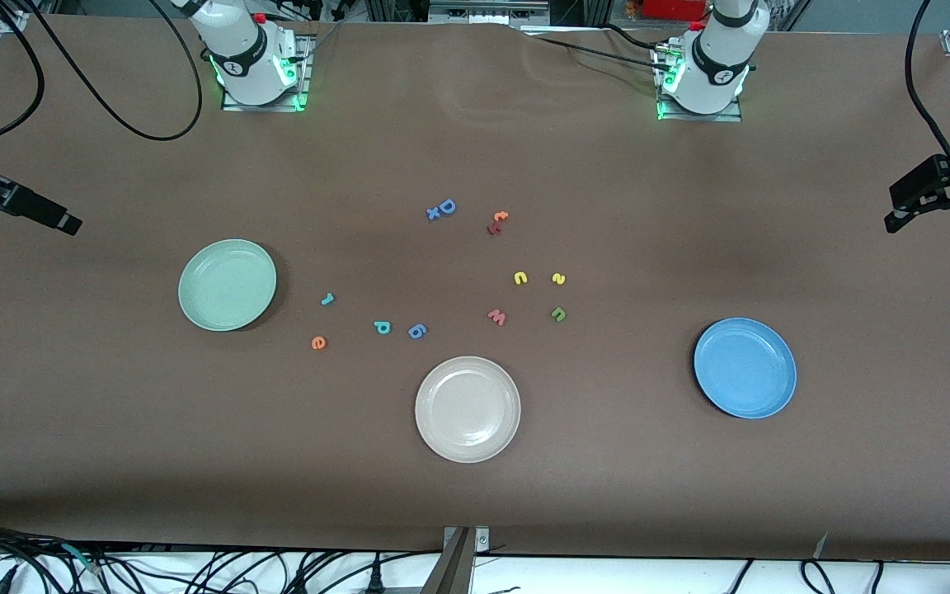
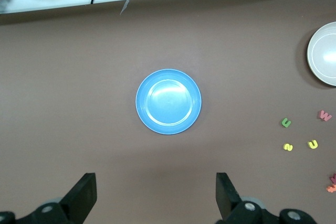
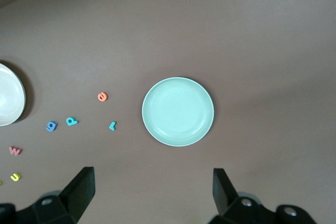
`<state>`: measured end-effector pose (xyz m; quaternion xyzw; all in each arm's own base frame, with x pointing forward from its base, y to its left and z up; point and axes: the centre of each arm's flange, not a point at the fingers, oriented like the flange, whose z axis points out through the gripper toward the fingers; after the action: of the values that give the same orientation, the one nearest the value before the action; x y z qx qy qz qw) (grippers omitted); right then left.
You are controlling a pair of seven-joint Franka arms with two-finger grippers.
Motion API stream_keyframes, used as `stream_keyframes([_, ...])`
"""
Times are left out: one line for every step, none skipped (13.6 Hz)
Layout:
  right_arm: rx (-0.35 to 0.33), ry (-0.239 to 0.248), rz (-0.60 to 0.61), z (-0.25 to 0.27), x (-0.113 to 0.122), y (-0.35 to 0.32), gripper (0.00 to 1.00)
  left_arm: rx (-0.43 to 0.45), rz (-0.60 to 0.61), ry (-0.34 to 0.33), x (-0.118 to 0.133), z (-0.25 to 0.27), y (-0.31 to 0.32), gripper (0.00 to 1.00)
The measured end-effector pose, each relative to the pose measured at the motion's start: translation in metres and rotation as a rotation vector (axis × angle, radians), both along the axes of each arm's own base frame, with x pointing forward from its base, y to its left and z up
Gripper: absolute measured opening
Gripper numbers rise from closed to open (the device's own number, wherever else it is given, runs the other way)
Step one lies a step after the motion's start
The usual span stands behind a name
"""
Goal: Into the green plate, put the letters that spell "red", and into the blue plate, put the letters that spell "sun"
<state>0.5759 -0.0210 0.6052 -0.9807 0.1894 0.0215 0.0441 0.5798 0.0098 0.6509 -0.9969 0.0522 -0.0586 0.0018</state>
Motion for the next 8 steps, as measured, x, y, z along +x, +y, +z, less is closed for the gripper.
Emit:
stream_keyframes([-0.001,-0.001,0.000,0.001,-0.002,0.000,1.00,0.000,-0.004,0.001,0.000,-0.001,-0.002,1.00])
stream_keyframes([-0.001,-0.002,0.002,0.002,-0.002,0.001,1.00,0.000,-0.011,0.001,0.000,0.000,-0.006,1.00])
stream_keyframes([-0.001,-0.003,0.003,0.002,-0.003,0.002,1.00,-0.001,-0.019,-0.004,0.000,0.002,-0.010,1.00])
stream_keyframes([-0.001,-0.004,0.004,0.002,-0.003,0.003,1.00,-0.001,-0.024,-0.011,0.000,0.006,-0.013,1.00])
stream_keyframes([-0.001,-0.004,0.005,0.003,-0.003,0.003,1.00,-0.001,-0.028,-0.016,0.000,0.009,-0.015,1.00])
stream_keyframes([-0.001,-0.005,0.005,0.003,-0.003,0.003,1.00,-0.001,-0.030,-0.016,0.000,0.009,-0.016,1.00])
stream_keyframes([-0.001,-0.005,0.005,0.003,-0.003,0.003,1.00,-0.001,-0.030,-0.014,0.000,0.008,-0.016,1.00])
stream_keyframes([-0.001,-0.006,0.005,0.003,-0.003,0.003,1.00,-0.001,-0.030,-0.011,0.001,0.007,-0.016,1.00])
